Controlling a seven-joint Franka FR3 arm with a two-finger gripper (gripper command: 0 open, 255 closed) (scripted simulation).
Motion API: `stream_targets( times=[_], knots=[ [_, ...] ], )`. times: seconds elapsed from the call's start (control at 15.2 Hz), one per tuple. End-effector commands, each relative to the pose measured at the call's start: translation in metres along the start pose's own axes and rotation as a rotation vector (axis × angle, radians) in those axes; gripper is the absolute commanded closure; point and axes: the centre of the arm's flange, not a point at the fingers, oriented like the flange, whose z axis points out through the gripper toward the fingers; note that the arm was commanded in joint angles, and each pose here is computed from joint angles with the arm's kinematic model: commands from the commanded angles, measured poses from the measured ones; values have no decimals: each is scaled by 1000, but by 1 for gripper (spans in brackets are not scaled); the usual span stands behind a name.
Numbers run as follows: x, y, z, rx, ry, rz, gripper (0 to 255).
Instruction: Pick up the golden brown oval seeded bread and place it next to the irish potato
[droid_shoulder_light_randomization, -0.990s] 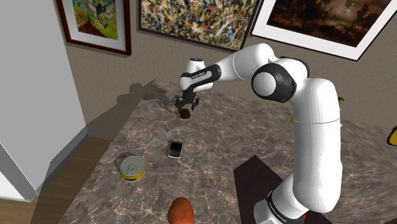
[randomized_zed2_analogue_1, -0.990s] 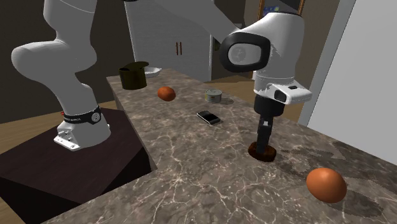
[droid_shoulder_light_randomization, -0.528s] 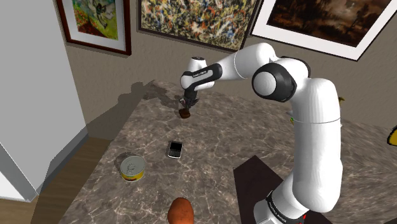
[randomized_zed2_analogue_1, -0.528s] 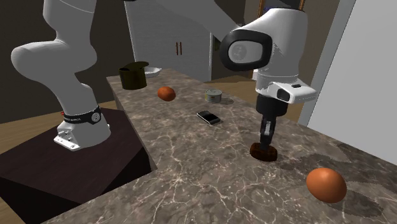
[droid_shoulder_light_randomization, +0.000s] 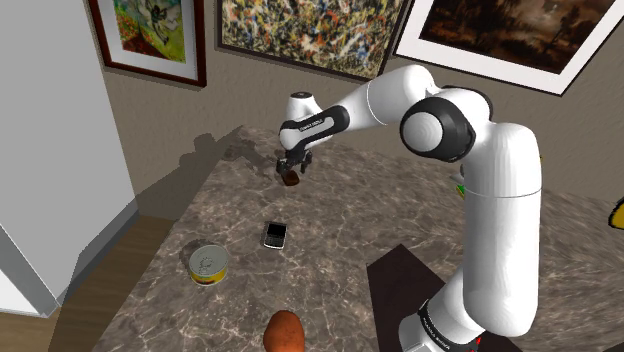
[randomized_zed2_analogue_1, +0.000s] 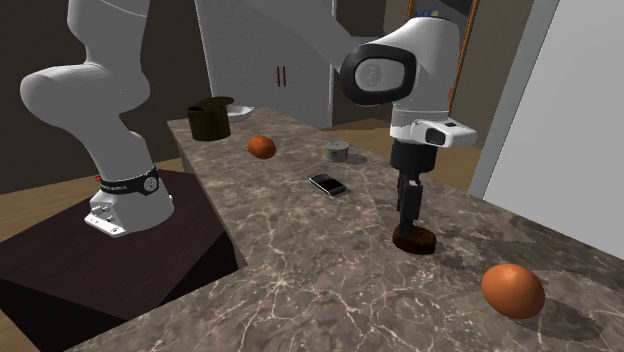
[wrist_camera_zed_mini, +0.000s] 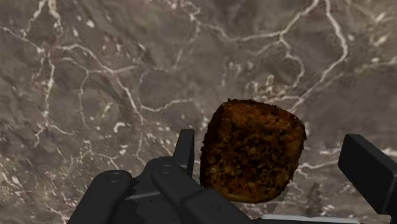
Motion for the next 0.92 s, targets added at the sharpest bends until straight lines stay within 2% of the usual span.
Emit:
stream_targets(
  times=[0.0,0.33,0.86],
  knots=[
    [-3,-2,7,-15,-1,-22,0],
    [-3,-2,37,-15,-1,-22,0],
    [-3,-2,37,-15,-1,-22,0]
  ],
)
